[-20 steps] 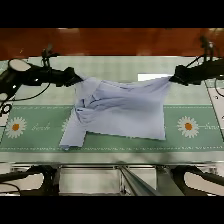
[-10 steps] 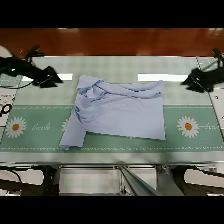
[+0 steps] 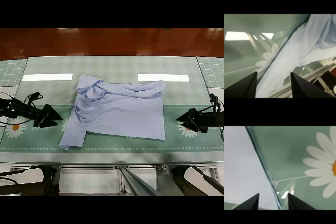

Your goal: Fold the shirts.

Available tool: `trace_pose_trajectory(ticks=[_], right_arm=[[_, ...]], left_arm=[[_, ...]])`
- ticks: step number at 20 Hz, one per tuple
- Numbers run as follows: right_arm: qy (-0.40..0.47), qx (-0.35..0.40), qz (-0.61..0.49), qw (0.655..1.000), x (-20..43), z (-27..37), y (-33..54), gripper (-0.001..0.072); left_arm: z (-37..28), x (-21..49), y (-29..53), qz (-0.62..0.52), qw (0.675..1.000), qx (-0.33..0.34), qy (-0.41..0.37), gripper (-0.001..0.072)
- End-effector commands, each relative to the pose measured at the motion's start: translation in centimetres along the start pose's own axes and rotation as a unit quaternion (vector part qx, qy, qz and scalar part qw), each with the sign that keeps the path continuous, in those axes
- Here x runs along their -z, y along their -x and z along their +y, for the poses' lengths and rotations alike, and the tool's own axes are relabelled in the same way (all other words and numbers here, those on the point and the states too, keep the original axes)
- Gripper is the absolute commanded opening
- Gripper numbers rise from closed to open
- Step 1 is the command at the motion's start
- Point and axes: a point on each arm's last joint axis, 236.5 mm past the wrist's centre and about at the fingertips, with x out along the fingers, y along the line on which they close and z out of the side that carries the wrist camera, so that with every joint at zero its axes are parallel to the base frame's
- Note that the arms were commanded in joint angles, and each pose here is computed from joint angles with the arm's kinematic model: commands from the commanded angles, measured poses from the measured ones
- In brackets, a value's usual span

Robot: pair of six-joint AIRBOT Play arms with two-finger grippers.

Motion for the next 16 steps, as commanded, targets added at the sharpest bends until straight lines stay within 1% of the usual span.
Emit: trace_pose_trajectory(ticks=[1,6,7,8,9,13,16], right_arm=[[-0.004,-0.014,0.002,1.0,1.2,0.1,-0.7,0.0406],[-0.009,-0.027,-0.004,1.0,0.9,0.7,-0.7,0.0406],[-0.009,-0.026,-0.001,1.0,1.0,0.6,-0.7,0.0406],[-0.007,-0.02,0.002,1.0,1.1,0.4,-0.7,0.0406],[-0.005,-0.015,0.004,1.0,1.3,0.1,-0.7,0.0406],[-0.007,0.032,0.025,0.999,2.3,-2.1,-0.7,0.0406],[-0.021,0.032,0.043,0.998,3.6,-2.6,-1.5,0.0406]], left_arm=[[0.0,1.6,-2.9,0.017,1.0,0.005,-0.006,0.0507],[-1.7,2.4,-5.8,0.05,0.995,-0.039,-0.074,0.0505],[-2.2,2.4,-5.7,0.054,0.995,-0.039,-0.081,0.0443],[-2.4,2.5,-5.5,0.057,0.994,-0.037,-0.086,0.018],[-2.6,2.5,-5.3,0.06,0.993,-0.034,-0.096,0.0019],[-2.8,2.7,-5.1,0.065,0.992,-0.031,-0.099,0.002],[-3.0,3.0,-5.0,0.072,0.992,-0.029,-0.102,0.002]])
